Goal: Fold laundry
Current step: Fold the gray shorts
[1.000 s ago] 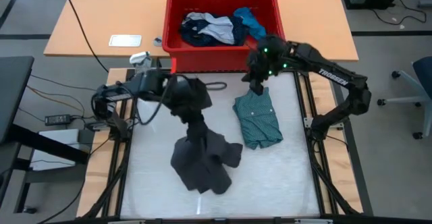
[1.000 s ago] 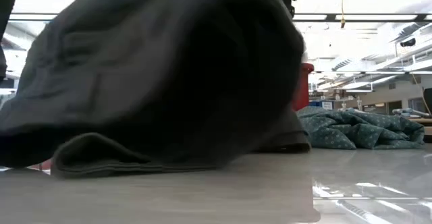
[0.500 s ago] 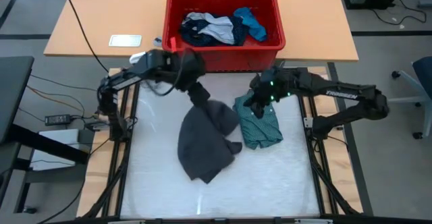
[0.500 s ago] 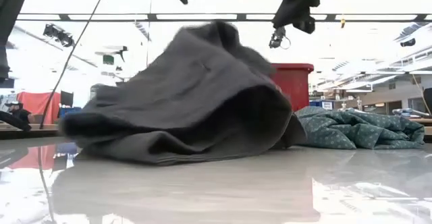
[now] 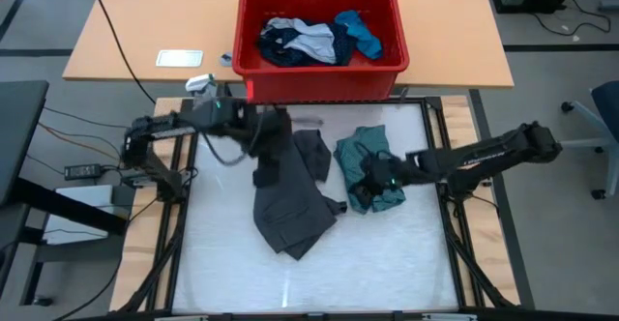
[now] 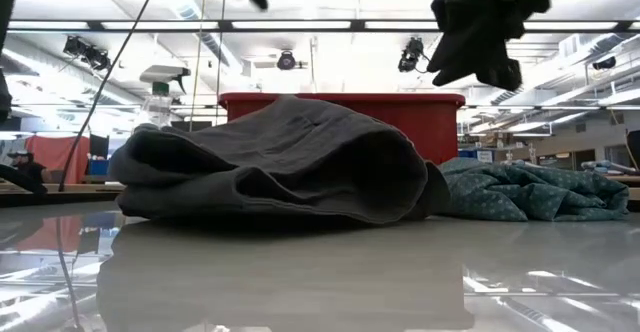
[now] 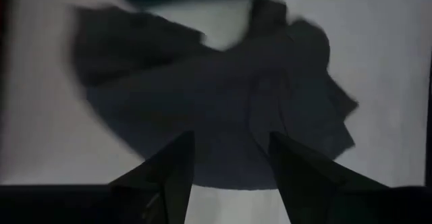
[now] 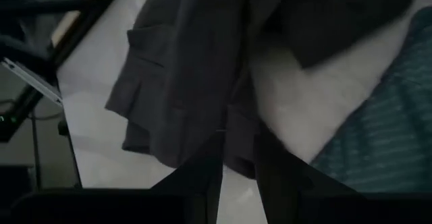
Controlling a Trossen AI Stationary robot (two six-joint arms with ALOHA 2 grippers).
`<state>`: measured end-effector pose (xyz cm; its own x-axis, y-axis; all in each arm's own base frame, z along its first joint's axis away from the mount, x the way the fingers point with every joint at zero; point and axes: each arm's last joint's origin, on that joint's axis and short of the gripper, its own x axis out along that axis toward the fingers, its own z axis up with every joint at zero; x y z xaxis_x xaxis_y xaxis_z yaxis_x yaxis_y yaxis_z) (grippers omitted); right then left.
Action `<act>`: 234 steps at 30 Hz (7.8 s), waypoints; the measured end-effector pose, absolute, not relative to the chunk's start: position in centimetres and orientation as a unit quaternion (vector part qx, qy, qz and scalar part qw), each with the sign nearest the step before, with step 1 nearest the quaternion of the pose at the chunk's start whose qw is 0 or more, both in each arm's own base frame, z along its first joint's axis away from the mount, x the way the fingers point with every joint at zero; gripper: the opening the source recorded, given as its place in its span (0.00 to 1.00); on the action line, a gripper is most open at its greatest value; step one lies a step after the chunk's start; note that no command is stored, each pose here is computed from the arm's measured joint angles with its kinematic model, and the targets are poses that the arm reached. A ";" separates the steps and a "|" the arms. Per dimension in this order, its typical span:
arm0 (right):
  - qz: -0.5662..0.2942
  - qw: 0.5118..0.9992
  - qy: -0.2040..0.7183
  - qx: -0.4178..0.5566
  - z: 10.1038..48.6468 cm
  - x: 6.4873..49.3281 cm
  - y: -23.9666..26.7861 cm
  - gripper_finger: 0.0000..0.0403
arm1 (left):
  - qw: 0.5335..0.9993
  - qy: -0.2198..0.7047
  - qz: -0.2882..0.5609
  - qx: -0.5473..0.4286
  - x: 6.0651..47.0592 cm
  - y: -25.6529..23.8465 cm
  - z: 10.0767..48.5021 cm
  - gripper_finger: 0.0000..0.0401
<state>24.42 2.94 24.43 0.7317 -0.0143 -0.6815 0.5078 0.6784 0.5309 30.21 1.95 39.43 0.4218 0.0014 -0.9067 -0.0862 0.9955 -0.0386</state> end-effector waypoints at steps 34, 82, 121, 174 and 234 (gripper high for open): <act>-0.141 0.890 0.283 0.329 23.0 24.5 6.6 0.23 | 0.837 0.408 -0.200 0.304 27.2 -13.7 16.0 0.48; -0.175 0.700 0.141 0.678 10.6 35.9 16.6 0.63 | 0.877 0.455 0.154 0.007 31.8 6.2 31.2 0.05; 0.156 0.951 0.221 0.151 52.0 20.6 6.5 0.05 | 0.977 0.009 -0.194 -0.084 10.2 -1.8 49.6 0.01; -0.303 0.707 0.585 0.258 22.1 27.5 -12.1 0.32 | 0.765 0.394 0.449 -0.240 19.2 -0.6 33.7 0.06; -0.014 0.931 0.316 0.184 18.2 27.6 13.7 0.26 | 0.735 0.595 0.237 -0.224 29.3 -20.8 13.8 0.48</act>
